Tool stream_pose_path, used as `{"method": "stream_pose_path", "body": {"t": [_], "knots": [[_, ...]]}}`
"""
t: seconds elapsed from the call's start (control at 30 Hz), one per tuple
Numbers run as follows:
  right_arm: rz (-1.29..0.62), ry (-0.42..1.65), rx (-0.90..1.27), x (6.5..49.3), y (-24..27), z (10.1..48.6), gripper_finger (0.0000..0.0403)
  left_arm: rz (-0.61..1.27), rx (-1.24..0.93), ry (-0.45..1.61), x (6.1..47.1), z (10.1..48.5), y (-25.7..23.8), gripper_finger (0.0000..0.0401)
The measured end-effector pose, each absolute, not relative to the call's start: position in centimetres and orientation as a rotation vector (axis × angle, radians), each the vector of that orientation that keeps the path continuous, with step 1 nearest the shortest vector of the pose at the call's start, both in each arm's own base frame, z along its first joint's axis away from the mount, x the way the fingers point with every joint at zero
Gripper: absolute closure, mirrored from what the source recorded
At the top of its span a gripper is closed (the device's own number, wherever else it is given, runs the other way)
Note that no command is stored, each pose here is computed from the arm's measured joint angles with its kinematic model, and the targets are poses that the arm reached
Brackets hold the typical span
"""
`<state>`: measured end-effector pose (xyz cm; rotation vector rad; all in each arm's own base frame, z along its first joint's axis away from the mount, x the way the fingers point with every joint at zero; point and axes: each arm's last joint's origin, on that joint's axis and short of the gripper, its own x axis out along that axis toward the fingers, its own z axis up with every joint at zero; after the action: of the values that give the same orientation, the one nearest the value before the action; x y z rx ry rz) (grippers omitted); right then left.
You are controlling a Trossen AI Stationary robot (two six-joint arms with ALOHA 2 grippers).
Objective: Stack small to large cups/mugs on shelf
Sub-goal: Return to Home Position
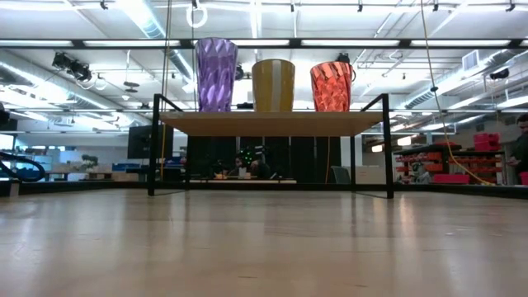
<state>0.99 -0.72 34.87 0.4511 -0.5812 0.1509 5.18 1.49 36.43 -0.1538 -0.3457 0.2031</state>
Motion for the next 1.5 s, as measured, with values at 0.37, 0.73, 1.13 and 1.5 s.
{"method": "stream_pose_path", "body": {"t": [0.37,0.73,1.13,1.5], "knots": [[0.118,-0.704,0.379,1.7,-0.3,34.1,0.0350,0.264,-0.129,-0.391,2.5,36.0,0.8,0.0311],[0.097,-0.703,0.345,1.8,-0.3,34.0,0.0350,0.276,-0.109,-0.469,-0.3,35.5,-0.1,0.0310],[-0.207,-0.731,0.204,6.2,1.2,29.0,0.0350,0.317,-0.133,-0.398,0.0,34.8,0.1,0.0317],[-0.317,-0.798,0.102,7.3,0.6,27.9,0.0350,0.316,-0.140,-0.397,0.0,34.8,0.1,0.0310]]}}
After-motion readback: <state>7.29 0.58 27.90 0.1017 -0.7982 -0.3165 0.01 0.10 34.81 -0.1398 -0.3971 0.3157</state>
